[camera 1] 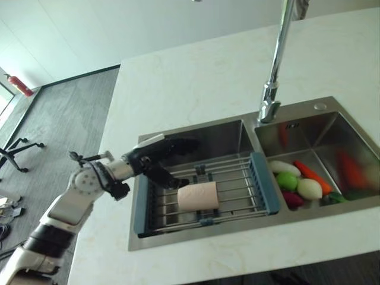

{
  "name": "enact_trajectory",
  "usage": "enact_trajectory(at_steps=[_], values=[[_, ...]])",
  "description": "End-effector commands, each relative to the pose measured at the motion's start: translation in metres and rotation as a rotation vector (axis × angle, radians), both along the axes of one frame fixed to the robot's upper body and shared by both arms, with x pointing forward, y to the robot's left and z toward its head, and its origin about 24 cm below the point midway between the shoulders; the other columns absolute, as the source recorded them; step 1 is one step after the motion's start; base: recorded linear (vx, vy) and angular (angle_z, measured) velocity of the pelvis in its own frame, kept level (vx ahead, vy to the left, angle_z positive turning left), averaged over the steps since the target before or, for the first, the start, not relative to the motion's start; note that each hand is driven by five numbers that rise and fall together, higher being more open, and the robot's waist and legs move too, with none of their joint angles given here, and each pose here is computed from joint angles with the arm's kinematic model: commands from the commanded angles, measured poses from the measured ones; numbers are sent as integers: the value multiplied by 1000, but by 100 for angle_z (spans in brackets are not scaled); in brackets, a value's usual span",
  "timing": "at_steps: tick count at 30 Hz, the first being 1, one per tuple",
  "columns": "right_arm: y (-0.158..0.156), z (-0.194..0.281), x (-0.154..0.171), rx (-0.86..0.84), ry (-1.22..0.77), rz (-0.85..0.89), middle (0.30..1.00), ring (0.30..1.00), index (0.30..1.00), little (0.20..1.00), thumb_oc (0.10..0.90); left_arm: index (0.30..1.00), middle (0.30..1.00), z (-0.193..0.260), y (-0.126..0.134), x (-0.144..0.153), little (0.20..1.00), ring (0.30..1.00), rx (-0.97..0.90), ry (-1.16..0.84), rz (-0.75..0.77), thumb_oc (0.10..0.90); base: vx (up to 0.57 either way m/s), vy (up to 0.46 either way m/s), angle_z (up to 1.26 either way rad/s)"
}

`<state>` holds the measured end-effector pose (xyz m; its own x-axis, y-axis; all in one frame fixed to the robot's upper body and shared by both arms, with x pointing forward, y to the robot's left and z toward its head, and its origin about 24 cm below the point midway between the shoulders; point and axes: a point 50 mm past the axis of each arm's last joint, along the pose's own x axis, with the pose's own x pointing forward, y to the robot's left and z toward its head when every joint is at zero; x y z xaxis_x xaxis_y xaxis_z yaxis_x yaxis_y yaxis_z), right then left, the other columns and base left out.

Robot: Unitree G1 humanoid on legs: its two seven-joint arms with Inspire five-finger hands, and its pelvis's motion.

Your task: Place the dishes in the dishwasher.

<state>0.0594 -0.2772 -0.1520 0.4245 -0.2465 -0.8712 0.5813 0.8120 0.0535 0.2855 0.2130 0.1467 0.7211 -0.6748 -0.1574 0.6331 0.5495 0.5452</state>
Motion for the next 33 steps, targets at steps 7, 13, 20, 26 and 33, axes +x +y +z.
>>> enact_trajectory(at_steps=[7,13,20,26,33], values=[[-16,10,12,-49,-85,-44,900,900,900,900,800,900,900,36,-7,5,900,900,15,-100,-86,800,1,10,0],[-17,10,14,-52,-93,-41,900,900,900,900,800,900,900,27,-13,3,900,900,10,-21,-140,800,0,0,0],[-18,11,17,-55,-102,-37,900,900,900,900,800,900,900,18,-17,1,900,900,93,-1,-165,800,0,0,0],[-19,12,18,-60,-107,-36,900,900,900,900,800,900,900,11,-19,1,900,900,129,26,-165,800,0,0,0],[-19,13,21,-60,-109,-26,900,900,900,900,800,900,900,-3,-21,12,900,900,313,-105,-60,800,0,0,0]])
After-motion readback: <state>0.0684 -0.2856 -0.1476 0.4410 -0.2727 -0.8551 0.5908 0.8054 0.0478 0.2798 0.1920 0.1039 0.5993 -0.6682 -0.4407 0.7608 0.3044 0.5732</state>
